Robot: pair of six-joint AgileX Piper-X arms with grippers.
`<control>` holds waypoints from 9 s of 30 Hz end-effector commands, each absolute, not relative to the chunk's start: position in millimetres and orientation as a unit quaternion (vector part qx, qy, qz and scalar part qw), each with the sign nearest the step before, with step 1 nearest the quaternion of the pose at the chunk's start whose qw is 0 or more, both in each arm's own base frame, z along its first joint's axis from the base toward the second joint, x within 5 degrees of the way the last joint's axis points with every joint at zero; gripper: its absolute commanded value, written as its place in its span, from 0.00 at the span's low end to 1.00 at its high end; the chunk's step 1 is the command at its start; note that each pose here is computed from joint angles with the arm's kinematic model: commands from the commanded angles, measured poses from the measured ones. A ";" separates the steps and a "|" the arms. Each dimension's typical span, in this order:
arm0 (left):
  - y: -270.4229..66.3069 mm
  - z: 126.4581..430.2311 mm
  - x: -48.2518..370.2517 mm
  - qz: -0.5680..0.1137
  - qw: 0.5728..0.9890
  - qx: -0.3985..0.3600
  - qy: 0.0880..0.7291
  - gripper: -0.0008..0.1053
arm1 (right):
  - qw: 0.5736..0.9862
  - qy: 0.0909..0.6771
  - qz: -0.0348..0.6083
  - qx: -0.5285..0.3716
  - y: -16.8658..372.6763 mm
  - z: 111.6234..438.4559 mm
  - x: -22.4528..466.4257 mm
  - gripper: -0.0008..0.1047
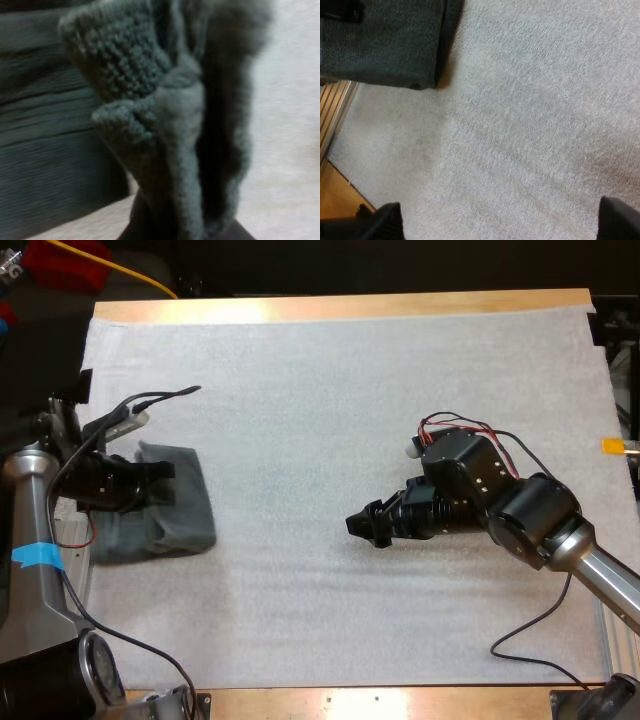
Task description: Pick towel from pile, fold and stack
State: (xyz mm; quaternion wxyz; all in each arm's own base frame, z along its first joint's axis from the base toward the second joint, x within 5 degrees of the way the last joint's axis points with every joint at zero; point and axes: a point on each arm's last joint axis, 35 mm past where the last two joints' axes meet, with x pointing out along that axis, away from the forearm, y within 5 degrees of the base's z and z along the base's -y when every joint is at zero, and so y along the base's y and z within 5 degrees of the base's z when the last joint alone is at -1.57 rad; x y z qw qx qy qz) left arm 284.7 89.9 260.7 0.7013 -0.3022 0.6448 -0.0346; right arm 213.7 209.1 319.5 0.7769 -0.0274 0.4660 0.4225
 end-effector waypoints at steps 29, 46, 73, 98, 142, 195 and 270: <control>111.8 263.1 290.0 0.138 0.739 -0.138 0.645 0.66 | 0.765 0.468 0.442 -0.024 208.4 322.9 209.9 0.72; 101.6 279.0 282.6 0.192 0.739 -0.101 0.637 0.65 | 0.765 0.470 0.441 -0.020 208.4 322.9 209.8 0.72; 77.7 242.7 271.4 0.134 0.723 -0.129 0.665 0.65 | 0.765 0.470 0.441 -0.020 208.4 322.9 209.8 0.72; 79.3 201.4 282.4 0.118 0.686 -0.149 0.703 0.65 | 0.765 0.470 0.441 -0.020 208.4 322.9 209.8 0.72; 93.5 186.6 337.5 0.104 0.726 -0.160 0.661 0.65 | 0.765 0.470 0.441 -0.020 208.4 322.9 209.8 0.72; 28.1 407.5 210.5 0.011 0.879 -0.135 0.457 0.65 | 0.824 0.470 0.316 -0.014 152.5 319.8 250.7 0.72; -6.7 455.3 -91.2 -0.031 0.995 -0.036 0.086 0.65 | 0.981 0.158 0.099 -0.053 6.4 439.7 3.9 0.72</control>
